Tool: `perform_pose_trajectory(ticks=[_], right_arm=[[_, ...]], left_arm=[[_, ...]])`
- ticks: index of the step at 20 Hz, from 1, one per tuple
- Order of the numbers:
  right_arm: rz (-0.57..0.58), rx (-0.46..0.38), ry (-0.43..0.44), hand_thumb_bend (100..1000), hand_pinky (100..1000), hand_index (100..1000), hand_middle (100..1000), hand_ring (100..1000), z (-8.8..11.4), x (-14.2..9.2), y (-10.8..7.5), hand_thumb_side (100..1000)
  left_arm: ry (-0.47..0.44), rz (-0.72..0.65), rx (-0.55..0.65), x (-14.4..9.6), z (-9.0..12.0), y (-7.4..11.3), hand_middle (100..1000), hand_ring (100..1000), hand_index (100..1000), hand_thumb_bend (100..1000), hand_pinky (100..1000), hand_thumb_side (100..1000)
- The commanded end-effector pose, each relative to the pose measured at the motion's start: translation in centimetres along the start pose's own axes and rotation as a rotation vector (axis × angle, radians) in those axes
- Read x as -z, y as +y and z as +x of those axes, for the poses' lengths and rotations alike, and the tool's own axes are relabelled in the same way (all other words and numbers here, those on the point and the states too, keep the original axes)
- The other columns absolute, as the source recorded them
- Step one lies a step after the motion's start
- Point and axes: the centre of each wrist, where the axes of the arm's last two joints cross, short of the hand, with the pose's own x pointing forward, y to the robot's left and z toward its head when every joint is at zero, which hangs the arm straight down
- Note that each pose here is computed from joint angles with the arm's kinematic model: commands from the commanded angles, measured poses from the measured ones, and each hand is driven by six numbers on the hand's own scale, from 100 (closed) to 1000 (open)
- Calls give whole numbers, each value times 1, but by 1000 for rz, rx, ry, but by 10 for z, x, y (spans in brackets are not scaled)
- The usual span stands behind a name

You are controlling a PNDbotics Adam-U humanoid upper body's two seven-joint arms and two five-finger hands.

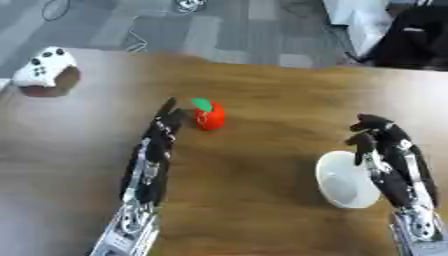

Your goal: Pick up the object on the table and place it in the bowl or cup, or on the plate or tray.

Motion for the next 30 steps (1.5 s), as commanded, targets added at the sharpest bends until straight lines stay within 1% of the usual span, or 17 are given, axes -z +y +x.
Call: perform_pose_trajectory(ticks=[1,5,9,11,14,19,23,24,25,28,30], right_arm=[[-1,-10,-18,477,264,779,602,517,5,3,-2,601],[11,-13,-12,477,262,777,602,515,3,2,-2,598],[26,-16,-1,476,261,776,601,513,0,0,-3,591],[32,-17,3,476,260,774,600,510,0,-1,-3,589],[45,-21,10,476,258,770,600,507,-2,-3,-4,586],[69,-21,19,476,255,758,597,503,-4,-5,-5,578],[81,-22,23,476,248,758,595,500,-6,-5,-8,574],[80,-23,20,458,247,757,595,499,-6,-4,-10,595],[77,-24,16,476,247,757,595,499,-5,-4,-11,574],[60,-31,-11,477,248,748,592,494,-1,1,-19,590],[46,-35,-32,479,250,746,591,492,4,5,-26,604]], left_arm=[[-34,-3,32,6,8,7,977,1000,782,810,1000,862],[-59,-17,90,15,14,15,975,1000,778,818,1000,845],[-86,-23,202,32,26,27,970,1000,749,780,1000,796],[-83,-21,266,41,31,31,975,1000,745,763,1000,790],[-77,-19,355,53,34,36,987,1000,754,763,1000,782],[-84,-23,476,72,32,43,990,1000,778,790,1000,762],[-90,-60,557,85,28,46,998,1000,805,806,1000,736],[-91,-73,572,87,26,45,998,1000,808,811,1000,730],[-91,-86,587,89,25,45,998,1000,807,809,1000,731],[-97,-140,637,94,21,43,990,1000,819,843,1000,706],[-100,-170,684,96,18,43,984,1000,820,862,1000,711]])
